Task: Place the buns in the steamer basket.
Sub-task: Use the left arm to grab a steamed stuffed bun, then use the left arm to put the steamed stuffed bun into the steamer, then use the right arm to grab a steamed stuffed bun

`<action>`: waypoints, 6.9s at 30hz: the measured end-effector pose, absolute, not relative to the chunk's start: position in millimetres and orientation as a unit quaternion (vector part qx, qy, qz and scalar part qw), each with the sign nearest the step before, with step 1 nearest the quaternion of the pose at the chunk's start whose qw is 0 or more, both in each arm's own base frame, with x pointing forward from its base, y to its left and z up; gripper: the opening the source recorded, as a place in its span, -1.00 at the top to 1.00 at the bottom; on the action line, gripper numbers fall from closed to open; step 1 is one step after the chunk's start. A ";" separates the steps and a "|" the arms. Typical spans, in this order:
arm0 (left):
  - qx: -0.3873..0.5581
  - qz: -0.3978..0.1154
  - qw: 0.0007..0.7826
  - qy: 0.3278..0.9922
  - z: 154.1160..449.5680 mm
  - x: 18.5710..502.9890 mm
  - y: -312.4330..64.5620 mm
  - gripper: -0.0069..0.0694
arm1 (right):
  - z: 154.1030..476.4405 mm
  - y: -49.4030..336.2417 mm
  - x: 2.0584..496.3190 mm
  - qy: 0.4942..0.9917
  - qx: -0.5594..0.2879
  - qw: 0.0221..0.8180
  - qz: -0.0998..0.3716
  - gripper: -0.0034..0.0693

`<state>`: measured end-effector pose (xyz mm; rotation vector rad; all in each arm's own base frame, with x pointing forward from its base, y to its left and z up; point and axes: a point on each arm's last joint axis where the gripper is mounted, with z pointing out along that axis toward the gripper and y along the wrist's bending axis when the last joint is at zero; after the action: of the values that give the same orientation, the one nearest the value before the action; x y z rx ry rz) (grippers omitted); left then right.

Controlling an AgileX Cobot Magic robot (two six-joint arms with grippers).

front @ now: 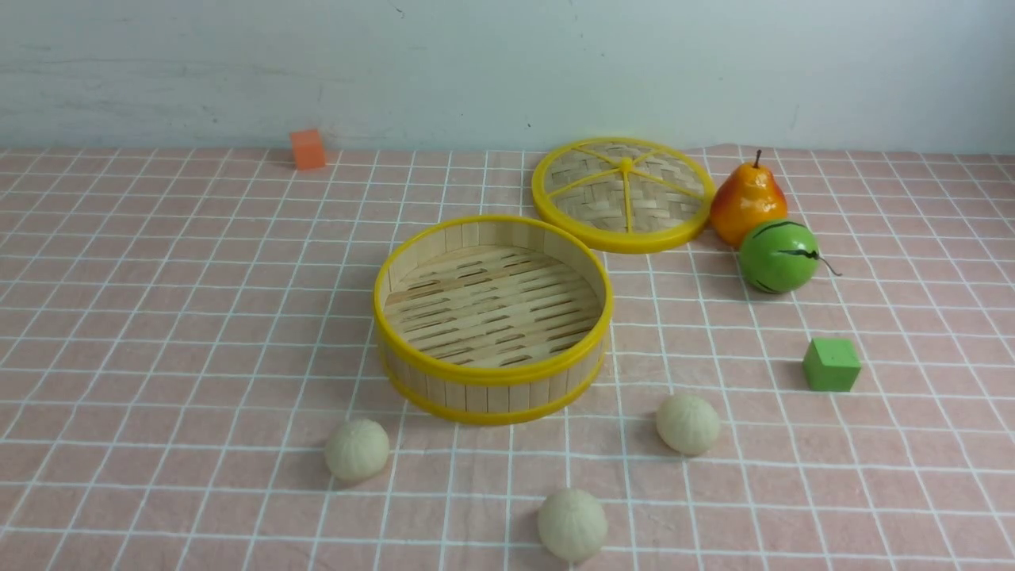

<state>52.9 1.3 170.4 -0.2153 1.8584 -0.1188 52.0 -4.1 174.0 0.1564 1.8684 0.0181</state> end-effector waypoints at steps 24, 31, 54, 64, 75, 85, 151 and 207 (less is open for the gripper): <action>-0.512 -0.553 0.395 0.526 190.1 55.2 -17.4 0.20 | 174.0 -4.1 52.0 0.803 0.067 0.592 0.008 0.25; -0.398 -0.516 0.452 0.609 213.7 49.1 -25.7 0.20 | 174.0 -4.1 52.0 0.803 0.067 0.592 0.008 0.25; 0.073 -0.064 0.281 0.955 360.1 147.2 -24.6 0.85 | 174.0 -4.1 52.0 0.803 0.067 0.592 0.008 0.25; 0.180 -0.034 0.180 0.966 331.5 230.7 -89.1 0.84 | 174.0 -4.1 52.0 0.803 0.067 0.592 0.008 0.25; 0.160 -0.013 0.096 0.982 247.9 324.4 -138.8 -0.12 | 174.0 -4.1 52.0 0.803 0.067 0.592 0.008 0.25; 0.145 -0.014 0.092 0.985 198.9 353.7 -151.5 -0.42 | 174.0 -4.1 52.0 0.803 0.067 0.592 0.008 0.25; 0.072 -0.098 0.405 0.906 463.7 169.4 -71.7 0.50 | 174.0 -4.1 52.0 0.803 0.067 0.592 0.008 0.25; 0.062 -0.191 0.490 0.849 320.9 95.3 -45.5 0.86 | 345.4 30.7 137.8 0.873 -0.161 0.445 0.120 0.96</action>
<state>95.3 -45.5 320.9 0.1497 2.0613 -0.4631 137.8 30.7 345.4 -0.3991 2.1619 0.2965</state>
